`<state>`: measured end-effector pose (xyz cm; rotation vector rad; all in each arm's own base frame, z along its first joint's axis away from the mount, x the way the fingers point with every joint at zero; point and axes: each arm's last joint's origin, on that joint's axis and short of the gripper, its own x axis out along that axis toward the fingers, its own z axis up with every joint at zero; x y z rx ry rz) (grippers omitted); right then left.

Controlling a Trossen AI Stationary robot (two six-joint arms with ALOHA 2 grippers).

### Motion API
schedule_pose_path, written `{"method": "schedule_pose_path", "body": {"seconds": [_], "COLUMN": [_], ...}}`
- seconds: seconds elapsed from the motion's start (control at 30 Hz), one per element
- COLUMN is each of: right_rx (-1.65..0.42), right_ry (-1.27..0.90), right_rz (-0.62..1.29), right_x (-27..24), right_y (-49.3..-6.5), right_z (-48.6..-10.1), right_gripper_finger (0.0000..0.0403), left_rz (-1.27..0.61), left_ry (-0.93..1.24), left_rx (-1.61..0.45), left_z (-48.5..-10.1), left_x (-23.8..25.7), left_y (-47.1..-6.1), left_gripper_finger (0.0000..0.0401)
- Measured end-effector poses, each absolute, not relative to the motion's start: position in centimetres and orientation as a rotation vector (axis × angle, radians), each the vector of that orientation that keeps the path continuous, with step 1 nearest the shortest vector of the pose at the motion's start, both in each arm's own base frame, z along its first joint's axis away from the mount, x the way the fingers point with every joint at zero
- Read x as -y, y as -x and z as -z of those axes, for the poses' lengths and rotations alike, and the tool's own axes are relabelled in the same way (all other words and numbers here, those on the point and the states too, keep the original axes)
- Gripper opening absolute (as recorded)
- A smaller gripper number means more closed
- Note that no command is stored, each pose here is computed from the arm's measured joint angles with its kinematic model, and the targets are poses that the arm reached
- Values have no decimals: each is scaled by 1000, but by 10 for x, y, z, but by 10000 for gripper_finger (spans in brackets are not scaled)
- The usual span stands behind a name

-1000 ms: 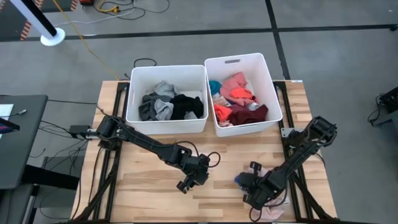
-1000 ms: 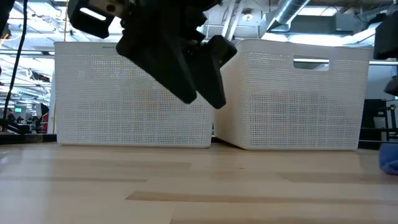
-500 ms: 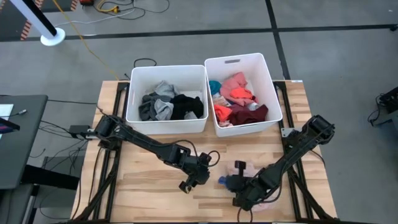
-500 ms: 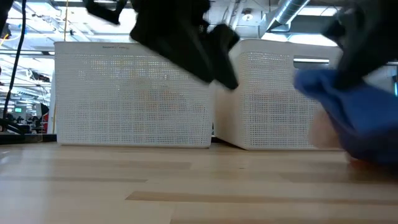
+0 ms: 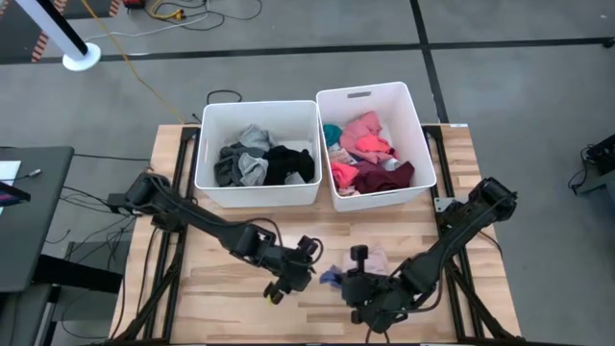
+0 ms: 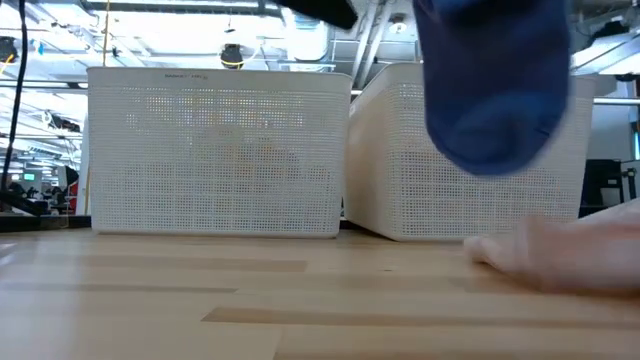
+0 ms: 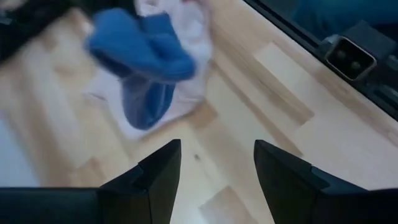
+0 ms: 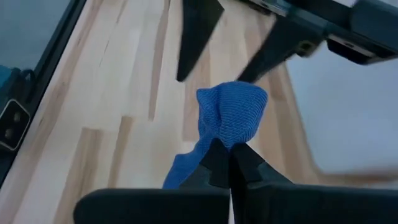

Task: Sort clothes
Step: Put the blue sock into the right white laundry organizer

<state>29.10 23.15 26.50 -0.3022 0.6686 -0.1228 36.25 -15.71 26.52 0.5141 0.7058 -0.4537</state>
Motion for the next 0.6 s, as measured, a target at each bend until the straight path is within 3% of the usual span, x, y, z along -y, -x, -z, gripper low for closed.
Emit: {"method": "schedule_pose_path", "body": {"seconds": [0.23,0.6], "right_rx": [-602,-493], "right_ry": [415,575], "right_rz": [106,91], "right_x": [-235,-243], "right_y": [-296,-298], "right_z": [-291,-334], "right_gripper_finger": [3,3], "left_rz": [237,379], "left_ry": [-544,-440], "left_rx": [-622,-493], "left_z": [-296,-321], "left_x": [150,144], "left_y": [-351,-347], "left_gripper_finger": [196,196]}}
